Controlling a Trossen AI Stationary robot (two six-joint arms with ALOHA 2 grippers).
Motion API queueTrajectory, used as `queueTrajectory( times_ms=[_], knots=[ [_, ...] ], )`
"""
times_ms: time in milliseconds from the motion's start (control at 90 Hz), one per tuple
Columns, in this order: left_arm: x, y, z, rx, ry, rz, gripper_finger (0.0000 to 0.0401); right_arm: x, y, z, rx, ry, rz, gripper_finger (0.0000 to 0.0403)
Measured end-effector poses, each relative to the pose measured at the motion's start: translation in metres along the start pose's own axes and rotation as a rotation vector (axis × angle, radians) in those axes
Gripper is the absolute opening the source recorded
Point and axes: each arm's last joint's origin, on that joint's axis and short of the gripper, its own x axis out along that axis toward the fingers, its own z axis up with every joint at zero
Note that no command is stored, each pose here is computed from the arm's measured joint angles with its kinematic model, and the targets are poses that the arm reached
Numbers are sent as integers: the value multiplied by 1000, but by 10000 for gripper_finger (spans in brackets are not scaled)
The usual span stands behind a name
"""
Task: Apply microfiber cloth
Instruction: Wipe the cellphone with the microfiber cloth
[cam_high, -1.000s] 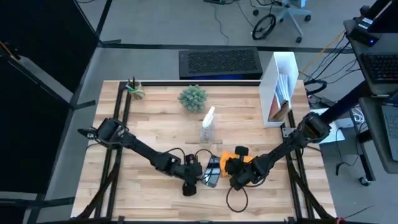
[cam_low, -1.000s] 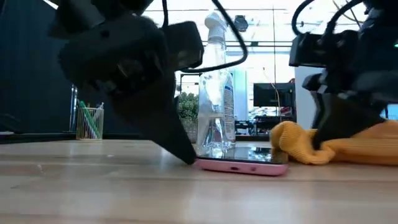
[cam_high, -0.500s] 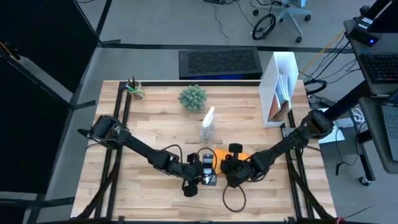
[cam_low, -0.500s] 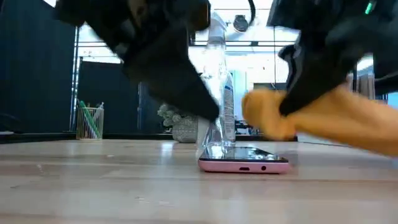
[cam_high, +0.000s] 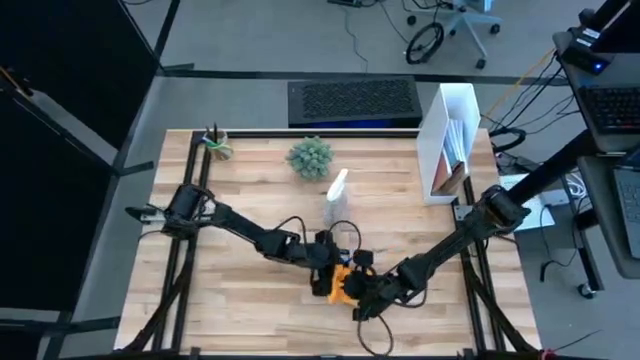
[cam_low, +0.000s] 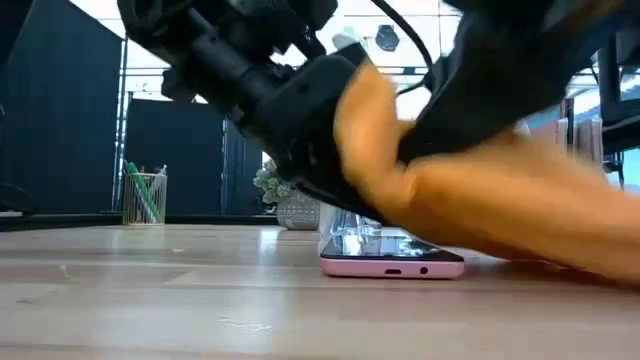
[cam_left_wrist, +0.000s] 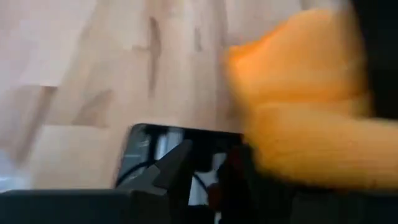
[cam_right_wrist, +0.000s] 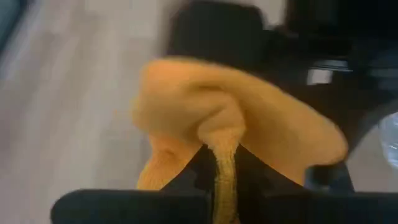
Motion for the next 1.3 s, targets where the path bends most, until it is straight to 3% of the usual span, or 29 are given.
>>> queueTrajectory(
  times_ms=[144, 344, 500, 656, 733, 811, 900, 1033, 1300],
  knots=[
    [8, 3, -6, 2, 10, 7, 123, 20, -11, -5, 13, 43, -31, 4],
    [12, 7, -10, -4, 24, 17, 123, 30, 1, -13, 95, 51, 71, 4],
    [12, 8, -8, -12, 6, -6, 123, 20, 19, -18, 122, 49, 144, 4],
    [13, 8, -8, -15, 2, -21, 123, 2, 21, -8, 79, 78, 191, 4],
    [13, 8, -8, -15, 1, -24, 123, -7, 15, 6, 61, 43, 190, 4],
    [13, 8, -8, -16, 0, -25, 123, -7, 5, 10, 40, 29, 114, 4],
    [13, 9, -8, -17, 0, -24, 123, 2, -7, 6, 20, 66, 28, 4],
    [13, 9, -7, -18, -1, -22, 123, 18, -12, -11, 85, 131, 34, 4],
    [13, 9, -8, -17, 0, -30, 123, 7, 20, -28, 170, 139, 159, 4]
  ],
)
